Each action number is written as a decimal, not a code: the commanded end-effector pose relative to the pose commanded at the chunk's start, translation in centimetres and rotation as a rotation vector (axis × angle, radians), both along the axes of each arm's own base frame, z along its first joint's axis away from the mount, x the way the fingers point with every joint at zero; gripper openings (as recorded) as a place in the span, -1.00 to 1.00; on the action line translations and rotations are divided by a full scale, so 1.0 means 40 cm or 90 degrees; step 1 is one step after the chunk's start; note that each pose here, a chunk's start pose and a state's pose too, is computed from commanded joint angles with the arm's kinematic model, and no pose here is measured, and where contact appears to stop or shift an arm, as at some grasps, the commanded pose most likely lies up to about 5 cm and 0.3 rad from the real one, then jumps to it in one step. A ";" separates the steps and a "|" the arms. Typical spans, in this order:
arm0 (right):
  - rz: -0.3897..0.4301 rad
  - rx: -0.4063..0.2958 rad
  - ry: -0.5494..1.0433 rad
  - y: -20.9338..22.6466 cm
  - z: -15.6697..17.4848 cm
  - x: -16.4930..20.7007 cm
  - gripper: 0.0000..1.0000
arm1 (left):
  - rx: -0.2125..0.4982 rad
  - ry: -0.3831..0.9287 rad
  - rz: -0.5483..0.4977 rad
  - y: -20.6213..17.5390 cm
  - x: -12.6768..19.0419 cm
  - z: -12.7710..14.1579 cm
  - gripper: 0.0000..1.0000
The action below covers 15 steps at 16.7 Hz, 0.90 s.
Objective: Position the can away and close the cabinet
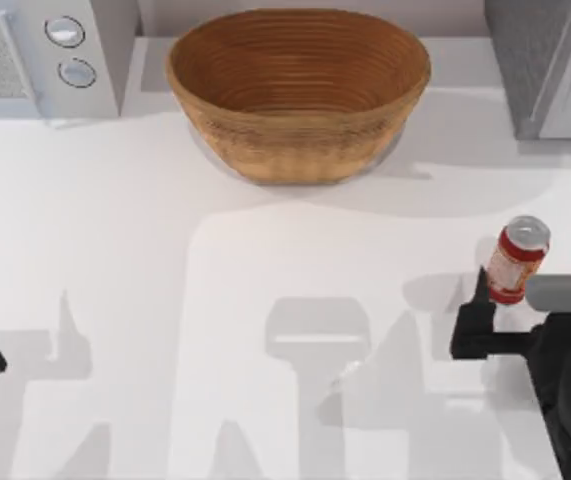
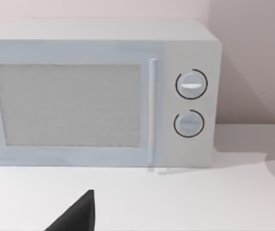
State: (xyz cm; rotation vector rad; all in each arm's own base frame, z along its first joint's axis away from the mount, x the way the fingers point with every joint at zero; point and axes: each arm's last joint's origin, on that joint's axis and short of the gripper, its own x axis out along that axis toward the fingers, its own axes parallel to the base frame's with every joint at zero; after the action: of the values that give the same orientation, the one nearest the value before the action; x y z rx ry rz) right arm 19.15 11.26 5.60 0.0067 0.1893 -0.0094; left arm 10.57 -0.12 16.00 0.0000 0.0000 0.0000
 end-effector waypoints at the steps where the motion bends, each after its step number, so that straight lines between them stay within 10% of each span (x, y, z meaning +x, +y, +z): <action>1: 0.000 -0.001 0.001 0.004 -0.010 -0.003 1.00 | 0.000 0.000 0.000 0.000 0.000 0.000 1.00; 15: 0.000 -0.002 0.003 0.011 -0.044 0.092 1.00 | 0.000 0.000 0.000 0.000 0.000 0.000 1.00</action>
State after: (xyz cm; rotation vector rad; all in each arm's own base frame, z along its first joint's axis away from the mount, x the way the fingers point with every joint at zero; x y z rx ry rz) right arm 22.85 11.71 3.83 0.0031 0.1943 -0.0097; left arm 10.57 -0.12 16.00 0.0000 0.0000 0.0000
